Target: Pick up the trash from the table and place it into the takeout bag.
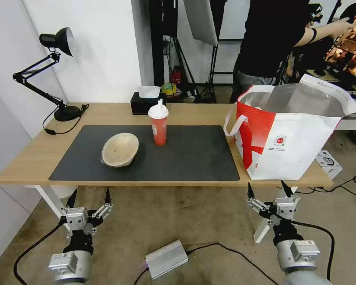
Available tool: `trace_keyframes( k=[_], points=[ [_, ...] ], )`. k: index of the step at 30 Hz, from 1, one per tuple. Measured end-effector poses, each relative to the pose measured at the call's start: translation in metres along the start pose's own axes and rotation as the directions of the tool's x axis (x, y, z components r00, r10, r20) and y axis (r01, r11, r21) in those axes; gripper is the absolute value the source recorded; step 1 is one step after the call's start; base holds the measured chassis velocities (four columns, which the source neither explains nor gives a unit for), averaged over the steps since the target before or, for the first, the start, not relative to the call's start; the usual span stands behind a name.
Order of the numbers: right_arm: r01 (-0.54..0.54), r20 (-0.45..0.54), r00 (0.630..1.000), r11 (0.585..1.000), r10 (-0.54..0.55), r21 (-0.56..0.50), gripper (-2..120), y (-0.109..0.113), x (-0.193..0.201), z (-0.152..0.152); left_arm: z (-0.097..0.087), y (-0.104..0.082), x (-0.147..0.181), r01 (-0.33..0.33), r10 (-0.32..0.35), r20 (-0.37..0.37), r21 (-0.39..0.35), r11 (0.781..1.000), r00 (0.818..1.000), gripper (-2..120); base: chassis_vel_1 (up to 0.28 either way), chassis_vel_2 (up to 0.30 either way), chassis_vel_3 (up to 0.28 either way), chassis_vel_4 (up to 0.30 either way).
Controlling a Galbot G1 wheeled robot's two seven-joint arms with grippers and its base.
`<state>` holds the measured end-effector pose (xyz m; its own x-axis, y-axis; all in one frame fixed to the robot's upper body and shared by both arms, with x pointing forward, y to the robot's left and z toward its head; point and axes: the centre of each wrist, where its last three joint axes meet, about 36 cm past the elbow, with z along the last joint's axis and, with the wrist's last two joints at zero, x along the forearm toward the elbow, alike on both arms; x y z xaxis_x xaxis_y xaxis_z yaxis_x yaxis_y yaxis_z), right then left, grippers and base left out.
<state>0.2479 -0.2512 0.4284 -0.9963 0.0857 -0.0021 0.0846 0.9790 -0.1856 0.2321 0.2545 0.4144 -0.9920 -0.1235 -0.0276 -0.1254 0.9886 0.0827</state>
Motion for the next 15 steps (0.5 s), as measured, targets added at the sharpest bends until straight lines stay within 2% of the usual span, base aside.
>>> trace_keyframes(
  k=[15],
  points=[
    [-0.014, -0.026, 1.000, 1.000, 0.014, -0.006, 100, 0.0059, 0.0045, 0.0026, -0.0025, 0.0011, 0.0007, 0.002, -0.002, 0.004, -0.004, 1.000, 1.000, 100, 0.000, 0.000, 0.000, 0.000]
  ],
)
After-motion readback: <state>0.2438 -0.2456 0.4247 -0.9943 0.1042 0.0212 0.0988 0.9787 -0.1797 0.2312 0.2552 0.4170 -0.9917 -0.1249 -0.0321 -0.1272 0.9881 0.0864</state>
